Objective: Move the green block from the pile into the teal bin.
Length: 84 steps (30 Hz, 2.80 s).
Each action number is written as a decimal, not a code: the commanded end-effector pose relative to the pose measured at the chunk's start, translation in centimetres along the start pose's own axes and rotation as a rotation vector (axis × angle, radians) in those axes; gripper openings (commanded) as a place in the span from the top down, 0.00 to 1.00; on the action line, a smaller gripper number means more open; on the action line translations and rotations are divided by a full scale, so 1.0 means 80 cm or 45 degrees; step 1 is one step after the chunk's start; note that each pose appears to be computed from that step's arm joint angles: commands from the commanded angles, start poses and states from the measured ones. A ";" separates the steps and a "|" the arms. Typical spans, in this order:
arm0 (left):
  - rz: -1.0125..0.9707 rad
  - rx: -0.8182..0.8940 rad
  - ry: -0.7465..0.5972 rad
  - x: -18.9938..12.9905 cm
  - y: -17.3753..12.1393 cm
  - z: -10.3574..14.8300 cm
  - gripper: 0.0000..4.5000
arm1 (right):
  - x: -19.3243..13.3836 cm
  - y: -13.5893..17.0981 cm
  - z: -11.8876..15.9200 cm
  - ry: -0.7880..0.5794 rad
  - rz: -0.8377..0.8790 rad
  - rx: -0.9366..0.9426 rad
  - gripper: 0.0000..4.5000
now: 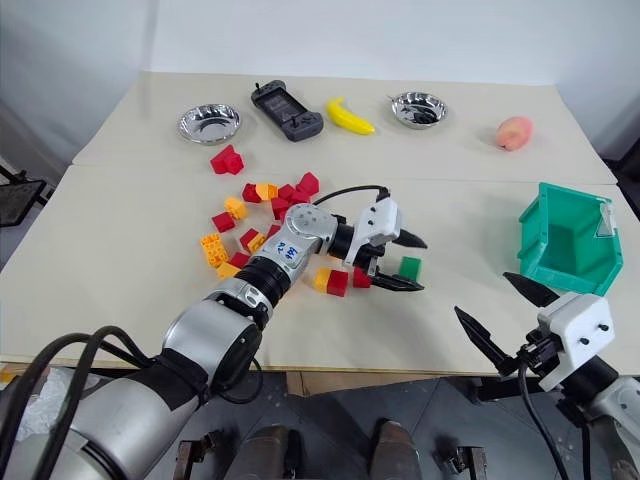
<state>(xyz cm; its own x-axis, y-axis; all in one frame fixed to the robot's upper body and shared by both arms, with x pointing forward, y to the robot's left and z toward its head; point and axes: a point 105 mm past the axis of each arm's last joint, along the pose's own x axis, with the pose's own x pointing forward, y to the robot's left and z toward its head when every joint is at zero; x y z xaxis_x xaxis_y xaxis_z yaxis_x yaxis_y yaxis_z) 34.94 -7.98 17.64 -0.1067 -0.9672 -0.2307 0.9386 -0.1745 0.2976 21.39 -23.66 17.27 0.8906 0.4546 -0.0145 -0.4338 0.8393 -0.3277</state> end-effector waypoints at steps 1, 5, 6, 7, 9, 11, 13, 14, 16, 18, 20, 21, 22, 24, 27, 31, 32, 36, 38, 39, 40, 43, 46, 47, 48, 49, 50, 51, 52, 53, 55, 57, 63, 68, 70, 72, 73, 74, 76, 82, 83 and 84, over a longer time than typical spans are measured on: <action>-0.046 0.048 -0.126 -0.037 0.001 0.017 0.01 | 0.006 -0.010 0.003 0.043 0.025 -0.065 0.00; 0.057 0.083 -0.097 -0.113 0.002 -0.012 0.01 | 0.026 -0.018 0.005 0.076 0.121 -0.020 0.00; 0.081 0.085 -0.112 -0.133 0.000 -0.015 0.01 | 0.032 -0.016 0.005 0.089 0.167 0.003 0.00; 0.118 0.072 -0.131 -0.155 -0.002 -0.018 0.01 | 0.040 -0.012 0.006 0.102 0.225 -0.014 0.00; 0.218 0.072 -0.119 -0.208 -0.013 -0.030 0.01 | 0.061 -0.005 0.007 0.128 0.340 -0.034 0.00; 0.296 0.055 -0.066 -0.247 -0.029 -0.042 0.01 | 0.080 -0.003 0.004 0.165 0.402 -0.068 0.00; 0.356 0.032 -0.039 -0.269 -0.043 -0.047 0.01 | 0.097 -0.008 0.000 0.190 0.422 -0.110 0.00; 0.375 -0.003 -0.040 -0.278 -0.053 -0.049 0.01 | 0.107 -0.010 -0.001 0.190 0.440 -0.151 0.00; 0.394 -0.062 -0.036 -0.288 -0.072 -0.053 0.01 | 0.124 -0.012 -0.009 0.221 0.480 -0.190 0.00; 0.396 -0.091 -0.018 -0.288 -0.089 -0.055 0.01 | 0.137 -0.012 -0.017 0.254 0.522 -0.204 0.00; 0.425 -0.112 -0.010 -0.287 -0.103 -0.053 0.01 | 0.161 -0.022 -0.023 0.264 0.503 -0.258 0.00; 0.442 -0.116 -0.004 -0.287 -0.106 -0.053 0.01 | 0.171 -0.025 -0.025 0.273 0.504 -0.261 0.00; 0.456 -0.115 0.001 -0.286 -0.108 -0.053 0.01 | 0.177 -0.025 -0.027 0.278 0.516 -0.252 0.00; 0.469 -0.120 0.004 -0.285 -0.110 -0.051 0.01 | 0.185 -0.023 -0.030 0.284 0.555 -0.205 0.00; 0.469 -0.128 0.015 -0.283 -0.112 -0.051 0.01 | 0.197 -0.022 -0.031 0.258 0.593 -0.166 0.00; 0.470 -0.136 0.019 -0.284 -0.113 -0.050 0.00 | 0.200 -0.010 -0.038 0.285 0.696 -0.100 0.04; 0.471 -0.135 0.019 -0.284 -0.114 -0.049 0.00 | 0.197 -0.005 -0.040 0.291 0.731 -0.090 0.08; 0.492 -0.135 0.012 -0.286 -0.114 -0.047 0.00 | 0.193 0.001 -0.040 0.302 0.777 -0.075 0.34; 0.499 -0.136 0.010 -0.286 -0.115 -0.047 0.00 | 0.191 0.001 -0.041 0.307 0.783 -0.076 0.47; 0.505 -0.135 0.007 -0.285 -0.115 -0.047 0.00 | 0.190 -0.001 -0.042 0.309 0.771 -0.084 0.53; 0.506 -0.137 -0.002 -0.282 -0.115 -0.047 0.00 | 0.189 -0.005 -0.045 0.315 0.752 -0.091 0.57; 0.495 -0.132 -0.054 -0.272 -0.113 -0.040 0.00 | 0.186 -0.012 -0.036 0.232 0.689 -0.100 0.57; 0.512 -0.103 -0.166 -0.260 -0.102 -0.021 0.00 | 0.167 -0.025 -0.018 0.117 0.622 -0.064 0.57; 0.520 -0.099 -0.195 -0.259 -0.099 -0.016 0.00 | 0.160 -0.027 -0.014 0.102 0.614 -0.057 0.57; 0.536 -0.094 -0.240 -0.255 -0.095 -0.010 0.00 | 0.150 -0.034 -0.007 0.066 0.573 -0.042 0.57; 0.546 -0.092 -0.267 -0.253 -0.092 -0.006 0.00 | 0.143 -0.038 -0.001 0.041 0.544 -0.034 0.57; 0.547 -0.092 -0.306 -0.246 -0.090 -0.002 0.00 | 0.131 -0.051 0.011 -0.013 0.468 -0.020 0.57; 0.544 -0.097 -0.348 -0.236 -0.087 0.003 0.00 | 0.117 -0.071 0.024 -0.063 0.343 0.013 0.57; 0.532 -0.105 -0.364 -0.227 -0.086 0.004 0.00 | 0.103 -0.090 0.037 -0.115 0.225 0.049 0.57; 0.526 -0.123 -0.350 -0.219 -0.084 0.001 0.00 | 0.090 -0.112 0.050 -0.176 0.088 0.077 0.57; 0.547 -0.128 -0.337 -0.211 -0.076 -0.001 0.00 | 0.070 -0.149 0.061 -0.212 -0.146 0.116 0.57; 0.554 -0.132 -0.360 -0.201 -0.071 0.001 0.00 | 0.049 -0.179 0.051 -0.118 -0.321 0.071 0.57; 0.498 -0.142 -0.360 -0.184 -0.072 0.000 0.00 | 0.022 -0.239 0.006 0.097 -0.647 0.039 0.57; 0.529 -0.151 -0.344 -0.196 -0.071 -0.001 0.00 | 0.040 -0.243 -0.020 0.150 -0.635 0.078 0.41; 0.565 -0.156 -0.315 -0.208 -0.071 -0.002 0.00 | 0.044 -0.244 -0.025 0.150 -0.624 0.078 0.29; 0.624 -0.142 -0.280 -0.224 -0.071 -0.005 0.00 | 0.046 -0.247 -0.020 0.103 -0.627 0.057 0.13; 0.654 -0.137 -0.268 -0.231 -0.071 -0.006 0.00 | 0.046 -0.247 -0.016 0.078 -0.630 0.042 0.06; 0.684 -0.132 -0.258 -0.237 -0.071 -0.008 0.00 | 0.048 -0.245 -0.009 0.035 -0.614 0.021 0.01; 0.765 -0.105 -0.212 -0.252 -0.071 -0.013 0.00 | 0.055 -0.227 0.009 -0.102 -0.510 -0.018 0.01; 0.941 -0.149 0.015 -0.317 -0.102 -0.069 0.00 | 0.089 -0.076 0.019 -0.190 0.201 -0.003 0.01; 0.954 -0.144 0.050 -0.325 -0.109 -0.071 0.00 | 0.089 -0.045 0.010 -0.147 0.338 -0.025 0.01; 0.974 -0.135 0.105 -0.334 -0.117 -0.076 0.00 | 0.086 -0.017 0.001 -0.113 0.454 -0.048 0.01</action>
<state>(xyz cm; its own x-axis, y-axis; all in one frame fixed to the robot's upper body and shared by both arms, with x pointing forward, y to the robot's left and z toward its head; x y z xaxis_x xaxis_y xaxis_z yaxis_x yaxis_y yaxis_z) 31.35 19.61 14.35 0.5802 -0.8110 -0.0754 0.8003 0.5505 0.2376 29.45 -24.21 17.80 0.7626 0.6467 -0.0164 -0.6178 0.7205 -0.3149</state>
